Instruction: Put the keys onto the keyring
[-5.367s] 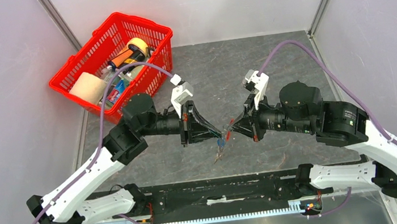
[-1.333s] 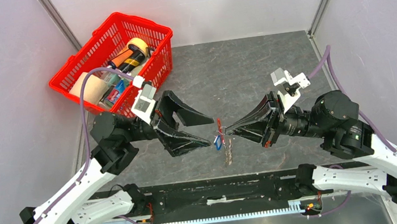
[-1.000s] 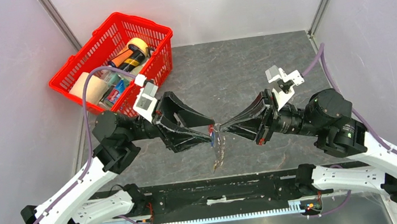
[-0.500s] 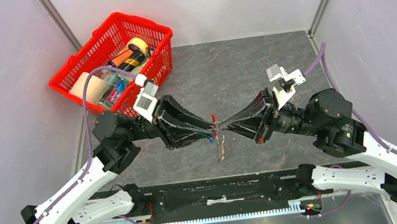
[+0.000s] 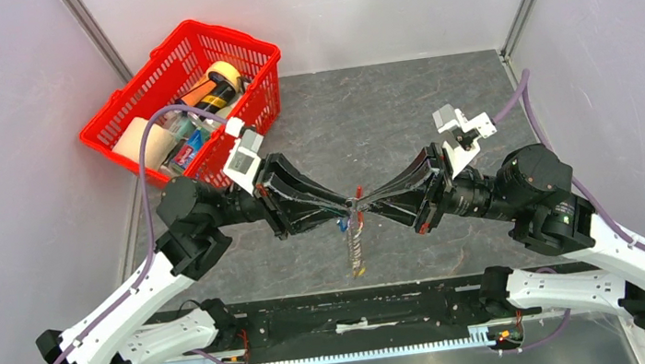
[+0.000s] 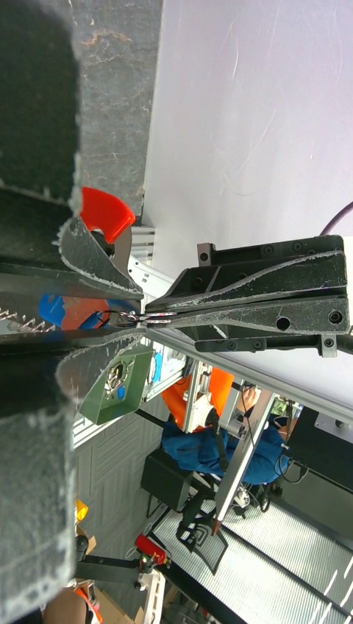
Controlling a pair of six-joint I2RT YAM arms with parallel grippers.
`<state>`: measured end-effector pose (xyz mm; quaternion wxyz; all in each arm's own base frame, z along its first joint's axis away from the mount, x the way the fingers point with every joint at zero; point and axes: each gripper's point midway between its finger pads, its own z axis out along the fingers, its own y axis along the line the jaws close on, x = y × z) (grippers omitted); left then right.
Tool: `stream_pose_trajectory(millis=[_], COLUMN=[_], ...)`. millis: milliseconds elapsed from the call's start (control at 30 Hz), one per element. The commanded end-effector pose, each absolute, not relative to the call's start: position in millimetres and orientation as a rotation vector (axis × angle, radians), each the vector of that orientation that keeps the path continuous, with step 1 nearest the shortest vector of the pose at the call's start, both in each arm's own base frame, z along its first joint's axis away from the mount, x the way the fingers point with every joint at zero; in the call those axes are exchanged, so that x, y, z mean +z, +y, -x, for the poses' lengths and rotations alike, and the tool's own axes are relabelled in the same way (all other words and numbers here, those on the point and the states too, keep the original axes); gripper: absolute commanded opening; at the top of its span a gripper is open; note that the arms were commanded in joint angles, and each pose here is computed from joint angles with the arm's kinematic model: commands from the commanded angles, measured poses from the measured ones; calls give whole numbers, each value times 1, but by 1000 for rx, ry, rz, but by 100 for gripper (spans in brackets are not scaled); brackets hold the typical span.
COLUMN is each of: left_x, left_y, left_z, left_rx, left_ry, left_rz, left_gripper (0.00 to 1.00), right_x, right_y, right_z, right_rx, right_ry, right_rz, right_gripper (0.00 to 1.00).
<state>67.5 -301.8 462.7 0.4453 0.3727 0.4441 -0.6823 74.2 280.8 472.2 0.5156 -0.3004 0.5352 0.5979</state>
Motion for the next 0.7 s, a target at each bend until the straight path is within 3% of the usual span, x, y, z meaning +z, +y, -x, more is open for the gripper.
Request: stream_pose_trajectory(millis=[0,133,367,567,667], left_x=[470,471,471,465,456], left_y=[-301,-301,-303,-303,-303], left_z=[-68,-69,-68,-66,-65], left_rx=[-1699,-1699,-1713,-1714,-1708], left_ry=[1086,1091,1106,1153,1199], left_rz=[-902,-897,-901,-929,-950], left_gripper=[22,2,2,2,2], right_x=[493,491,479,474,476], right_y=[276,277,279,265,253], right_z=[-69,-69,-69,-63,-56], right_rx=[1452,1450,1426,1378,1359], right_ry=[1186,1191,1234,1281,1295], right_rz=[715,724,761,814,845], right_gripper=[0,0,0,37,46])
